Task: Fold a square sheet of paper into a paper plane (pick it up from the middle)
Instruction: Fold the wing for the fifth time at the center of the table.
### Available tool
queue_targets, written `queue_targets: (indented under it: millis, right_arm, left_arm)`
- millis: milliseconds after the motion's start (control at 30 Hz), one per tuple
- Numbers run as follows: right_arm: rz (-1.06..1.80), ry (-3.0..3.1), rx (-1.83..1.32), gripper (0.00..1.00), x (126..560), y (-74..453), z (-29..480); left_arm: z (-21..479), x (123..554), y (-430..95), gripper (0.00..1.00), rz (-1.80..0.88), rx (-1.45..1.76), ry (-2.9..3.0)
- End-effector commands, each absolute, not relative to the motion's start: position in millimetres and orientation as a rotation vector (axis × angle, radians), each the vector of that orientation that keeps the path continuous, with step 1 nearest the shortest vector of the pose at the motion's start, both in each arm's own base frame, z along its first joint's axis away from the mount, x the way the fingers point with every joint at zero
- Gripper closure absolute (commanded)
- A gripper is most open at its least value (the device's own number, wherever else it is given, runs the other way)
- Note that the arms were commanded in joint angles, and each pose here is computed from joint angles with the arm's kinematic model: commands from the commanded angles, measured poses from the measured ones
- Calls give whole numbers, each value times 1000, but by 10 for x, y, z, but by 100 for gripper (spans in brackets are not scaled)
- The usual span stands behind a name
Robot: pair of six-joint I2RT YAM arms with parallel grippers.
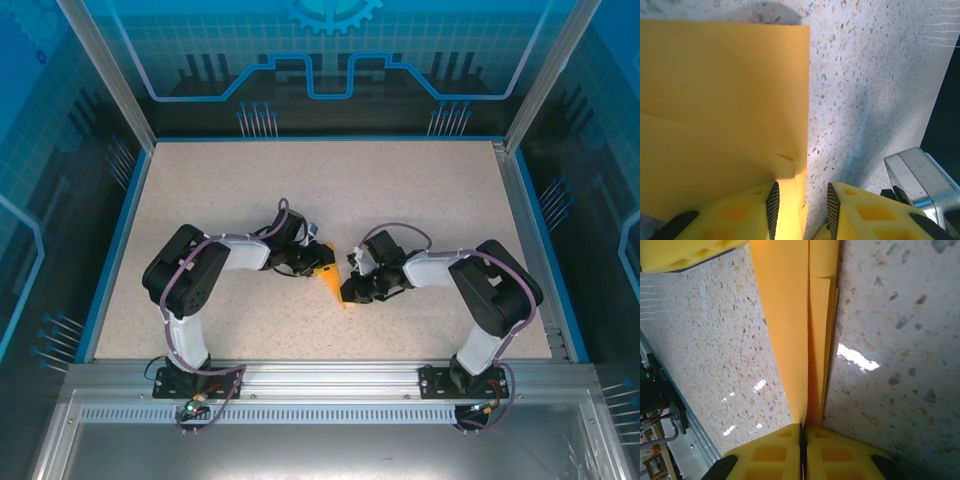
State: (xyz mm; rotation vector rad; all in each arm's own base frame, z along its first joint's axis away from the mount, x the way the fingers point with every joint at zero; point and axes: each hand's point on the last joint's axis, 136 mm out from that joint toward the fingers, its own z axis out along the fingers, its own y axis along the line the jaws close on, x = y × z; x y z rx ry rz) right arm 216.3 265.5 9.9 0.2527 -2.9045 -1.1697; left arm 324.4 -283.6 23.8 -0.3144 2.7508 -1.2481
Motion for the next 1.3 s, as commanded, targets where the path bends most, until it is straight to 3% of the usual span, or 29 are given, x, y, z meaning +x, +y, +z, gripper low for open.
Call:
queue_targets:
  millis: [0, 433, 667, 767, 1000, 1267]
  right_arm:
    - [-997, -2830, 212, 90, 1786, 2452, -42]
    - [-962, -2801, 212, 94, 1680, 2405, -122]
    - [-535, -2841, 250, 93, 1508, 2073, -396]
    - [-477, -2869, 262, 90, 1503, 2015, -366]
    - [-545, -2903, 320, 88, 1538, 2093, -86]
    - [-825, -2973, 290, 90, 1790, 2336, 330]
  left_arm:
    - [-58, 3115, -2694, 66, -1123, -399, 2863]
    - [-64, 3119, -2688, 66, -1115, -405, 2868]
    - [-67, 3111, -2688, 66, -1113, -410, 2871]
    - [-69, 3111, -2684, 66, -1112, -412, 2872]
    - [-82, 3113, -2679, 67, -1103, -419, 2876]
    - [-76, 3107, -2677, 67, -1102, -409, 2877]
